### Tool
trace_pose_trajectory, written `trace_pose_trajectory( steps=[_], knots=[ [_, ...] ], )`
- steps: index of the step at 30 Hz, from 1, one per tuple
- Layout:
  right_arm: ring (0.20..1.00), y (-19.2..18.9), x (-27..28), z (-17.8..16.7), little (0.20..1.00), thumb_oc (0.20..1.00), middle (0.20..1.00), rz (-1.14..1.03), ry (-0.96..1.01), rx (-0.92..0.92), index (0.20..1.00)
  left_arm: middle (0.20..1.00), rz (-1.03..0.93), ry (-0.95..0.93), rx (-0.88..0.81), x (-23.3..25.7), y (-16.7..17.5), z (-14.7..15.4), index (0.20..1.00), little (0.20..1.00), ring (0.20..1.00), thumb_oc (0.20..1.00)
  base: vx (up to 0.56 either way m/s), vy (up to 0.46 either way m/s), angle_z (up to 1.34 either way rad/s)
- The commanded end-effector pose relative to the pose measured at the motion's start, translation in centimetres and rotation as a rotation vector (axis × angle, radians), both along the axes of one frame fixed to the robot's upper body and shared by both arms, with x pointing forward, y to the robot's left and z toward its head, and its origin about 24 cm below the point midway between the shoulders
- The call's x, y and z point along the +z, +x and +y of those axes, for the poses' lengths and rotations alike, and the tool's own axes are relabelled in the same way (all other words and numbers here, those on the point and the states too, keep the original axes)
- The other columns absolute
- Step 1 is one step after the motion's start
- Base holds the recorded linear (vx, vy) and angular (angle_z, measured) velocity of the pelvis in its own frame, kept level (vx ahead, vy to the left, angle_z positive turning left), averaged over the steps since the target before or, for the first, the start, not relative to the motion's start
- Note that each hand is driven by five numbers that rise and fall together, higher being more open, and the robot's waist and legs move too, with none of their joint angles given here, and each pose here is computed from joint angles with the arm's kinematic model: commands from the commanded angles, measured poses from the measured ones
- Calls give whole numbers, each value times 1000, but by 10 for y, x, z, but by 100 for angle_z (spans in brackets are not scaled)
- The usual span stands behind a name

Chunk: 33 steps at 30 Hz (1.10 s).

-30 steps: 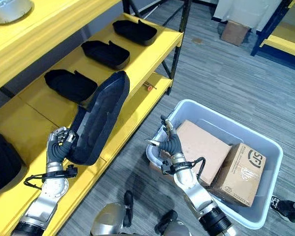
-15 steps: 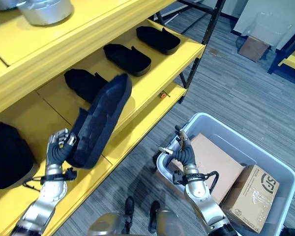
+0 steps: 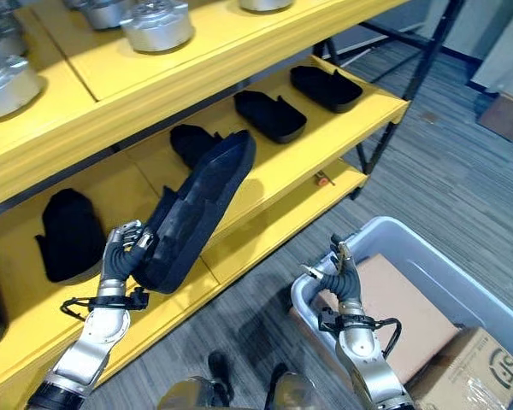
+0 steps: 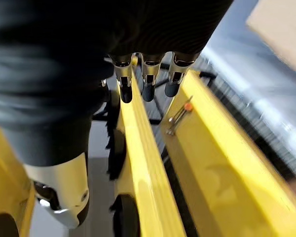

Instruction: Move parts from the plastic box to the shelf.

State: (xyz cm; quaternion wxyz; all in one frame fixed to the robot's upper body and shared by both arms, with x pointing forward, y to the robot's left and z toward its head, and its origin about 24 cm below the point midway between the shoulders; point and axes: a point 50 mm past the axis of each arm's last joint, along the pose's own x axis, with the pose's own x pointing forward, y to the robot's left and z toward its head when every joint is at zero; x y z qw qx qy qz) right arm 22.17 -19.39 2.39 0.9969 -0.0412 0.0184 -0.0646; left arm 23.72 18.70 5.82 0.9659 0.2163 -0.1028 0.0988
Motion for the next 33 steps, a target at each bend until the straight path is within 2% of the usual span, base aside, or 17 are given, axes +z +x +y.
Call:
trace_pose_trajectory(
  steps=[1,6,12,15,20,22,28,33],
  knots=[
    [1000,13,23,3,1000,1000,1000,-115,78,5,1000,200,-203,-3,-6,38,2,3,200,200,200,200,-129,132,12],
    [1000,17,27,-3,1000,1000,1000,-115,102,7,1000,200,-217,10,40,40,-7,14,200,200,200,200,-205,351,-7],
    [1000,17,20,-15,1000,1000,1000,-103,100,-100,1000,200,-321,172,-55,53,-6,6,200,200,200,200,-209,425,52],
    [1000,20,20,-15,1000,1000,1000,-106,96,-99,1000,200,-318,184,-41,53,-7,8,200,200,200,200,-214,285,46],
    [1000,24,24,-9,1000,1000,1000,-98,119,-57,1000,200,-358,236,36,54,-18,23,200,200,200,200,-137,226,11],
    [1000,26,31,-7,1000,1000,1000,-149,51,-41,1000,200,-405,293,52,59,-21,25,200,200,200,200,-185,190,14],
    [1000,37,48,12,1000,1000,1000,-232,-73,99,1000,200,-460,313,44,67,-16,24,200,200,200,200,-159,210,30],
    [1000,35,50,20,1000,1000,1000,-237,-63,144,1000,200,-445,300,-14,67,-13,18,200,200,200,200,-56,216,27]
  ],
)
